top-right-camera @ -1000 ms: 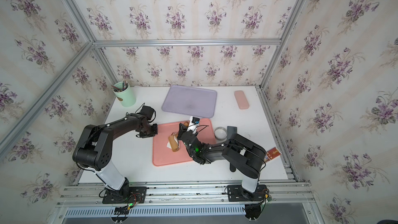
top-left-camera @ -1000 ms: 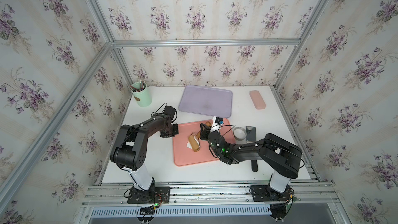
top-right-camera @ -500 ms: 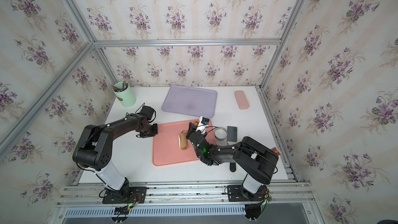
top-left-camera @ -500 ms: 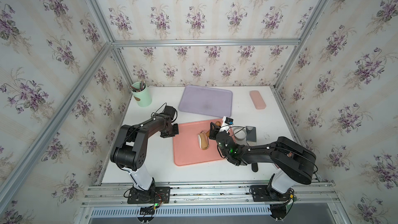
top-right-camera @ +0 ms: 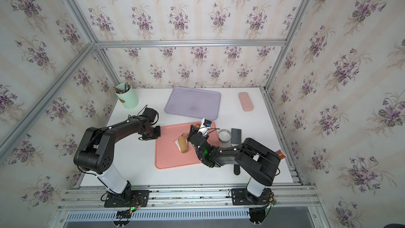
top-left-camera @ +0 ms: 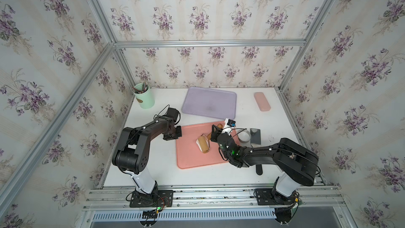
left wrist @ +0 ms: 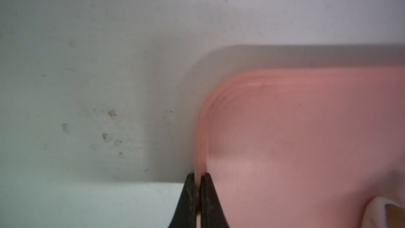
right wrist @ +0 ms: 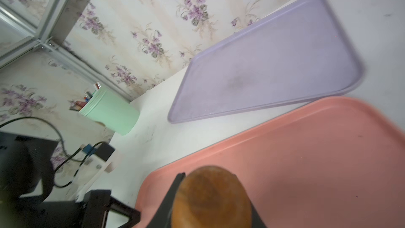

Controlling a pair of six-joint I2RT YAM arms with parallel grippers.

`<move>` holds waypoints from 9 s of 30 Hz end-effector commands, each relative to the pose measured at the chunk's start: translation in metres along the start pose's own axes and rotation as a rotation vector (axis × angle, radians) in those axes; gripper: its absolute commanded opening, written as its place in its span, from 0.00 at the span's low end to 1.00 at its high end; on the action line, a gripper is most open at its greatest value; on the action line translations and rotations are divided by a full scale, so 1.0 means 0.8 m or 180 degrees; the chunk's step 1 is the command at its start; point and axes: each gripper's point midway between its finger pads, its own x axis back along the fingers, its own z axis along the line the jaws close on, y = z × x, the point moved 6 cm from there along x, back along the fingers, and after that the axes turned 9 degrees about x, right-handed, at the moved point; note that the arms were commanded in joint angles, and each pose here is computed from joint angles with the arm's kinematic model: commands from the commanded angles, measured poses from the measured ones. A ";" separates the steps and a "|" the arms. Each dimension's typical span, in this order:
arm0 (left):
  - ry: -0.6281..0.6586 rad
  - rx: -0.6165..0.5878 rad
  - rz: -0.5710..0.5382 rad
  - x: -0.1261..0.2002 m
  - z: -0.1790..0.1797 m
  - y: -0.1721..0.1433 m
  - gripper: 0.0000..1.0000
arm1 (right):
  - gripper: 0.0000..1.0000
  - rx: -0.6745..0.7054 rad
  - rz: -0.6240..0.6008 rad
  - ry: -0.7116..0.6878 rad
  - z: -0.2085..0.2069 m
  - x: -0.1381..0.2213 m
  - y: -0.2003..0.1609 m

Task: Roll out the dumpling wrappers from the dough
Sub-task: Flatten out the dough on the work surface.

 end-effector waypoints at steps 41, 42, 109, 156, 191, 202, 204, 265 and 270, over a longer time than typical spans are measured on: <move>0.0102 -0.0032 0.0067 -0.003 0.007 -0.008 0.00 | 0.00 0.1890 0.0207 -0.0542 0.009 0.013 0.071; 0.0098 -0.0027 0.0051 -0.002 0.007 -0.007 0.00 | 0.00 0.1962 0.0166 -0.0581 0.007 0.018 0.078; 0.0128 -0.0016 0.0022 -0.002 0.009 -0.006 0.00 | 0.00 0.0336 0.0138 0.0767 -0.036 -0.001 0.105; 0.0079 -0.0036 -0.0028 0.005 0.007 -0.001 0.00 | 0.00 0.0907 0.0000 0.0274 -0.074 -0.071 0.084; 0.0026 -0.0068 0.0010 -0.001 0.000 0.004 0.00 | 0.00 0.0734 0.0275 0.0596 -0.074 -0.055 0.007; 0.0090 -0.0074 -0.0021 -0.001 0.002 0.006 0.00 | 0.00 0.0239 -0.0032 0.0888 -0.043 -0.031 0.082; 0.0105 -0.0085 -0.0023 -0.001 0.003 0.007 0.00 | 0.00 0.0257 -0.0137 0.0858 -0.053 -0.029 0.100; 0.0084 -0.0014 -0.0058 -0.003 0.003 0.008 0.00 | 0.00 0.0316 -0.0453 0.0521 -0.054 -0.060 0.121; 0.0077 0.0010 -0.0066 -0.003 0.003 0.008 0.00 | 0.00 0.0265 -0.0178 0.0531 -0.054 -0.090 0.076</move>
